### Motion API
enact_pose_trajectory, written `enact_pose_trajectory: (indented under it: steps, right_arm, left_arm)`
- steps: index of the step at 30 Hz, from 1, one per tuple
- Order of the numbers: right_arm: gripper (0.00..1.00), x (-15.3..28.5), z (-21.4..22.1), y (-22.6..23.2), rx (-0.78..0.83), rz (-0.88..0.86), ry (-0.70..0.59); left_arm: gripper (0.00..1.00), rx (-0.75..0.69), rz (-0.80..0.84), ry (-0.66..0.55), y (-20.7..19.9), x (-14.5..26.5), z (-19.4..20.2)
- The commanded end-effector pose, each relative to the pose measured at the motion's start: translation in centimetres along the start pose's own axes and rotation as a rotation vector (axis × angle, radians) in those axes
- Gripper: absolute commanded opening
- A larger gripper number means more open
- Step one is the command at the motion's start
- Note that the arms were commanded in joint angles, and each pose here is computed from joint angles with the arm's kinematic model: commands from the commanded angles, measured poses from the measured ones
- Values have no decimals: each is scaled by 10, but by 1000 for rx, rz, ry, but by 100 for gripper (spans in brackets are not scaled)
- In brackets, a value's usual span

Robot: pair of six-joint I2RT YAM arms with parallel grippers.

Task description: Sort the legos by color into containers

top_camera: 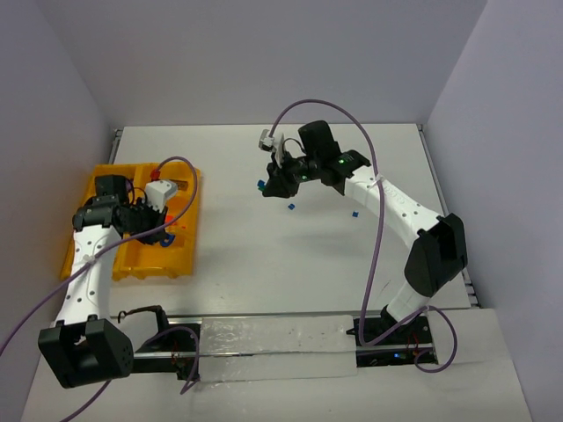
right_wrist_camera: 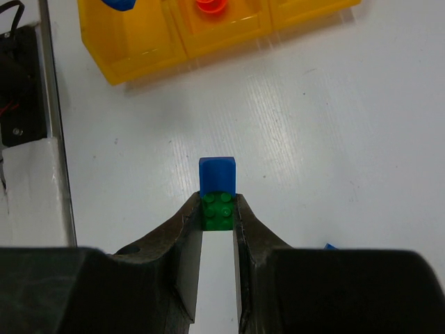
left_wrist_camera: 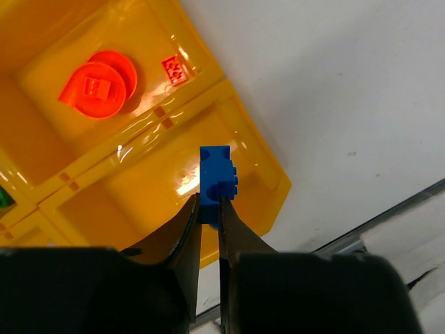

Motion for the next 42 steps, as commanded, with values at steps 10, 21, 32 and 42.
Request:
enact_pose_trajectory:
  steps: [10,21,32,42]
  right_arm:
    - [0,7,-10,-4,20,-7,-23]
    - [0,7,-10,-3,61,-48,-11]
    - [0,1,-4,16,162,-306,-75]
    - [0,-3,-33,8,262,-393,-173]
  left_arm:
    - [15,-37,-177,44,24,-7,20]
    - [55,-57,-167,16,24,-7,24]
    - [59,-217,508,-547,-60,53,-79]
    - [56,-240,807,-712,-125,44,-136]
Point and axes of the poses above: each gripper's point midway between its finger pads, its own x axis back along the fingers, its own y axis along the line the jaws close on, z = x × y, the point moved 6 cm from there along x, back along the fingers, and after that the axes turned 15 degrees about x, right-handed, at the moved point
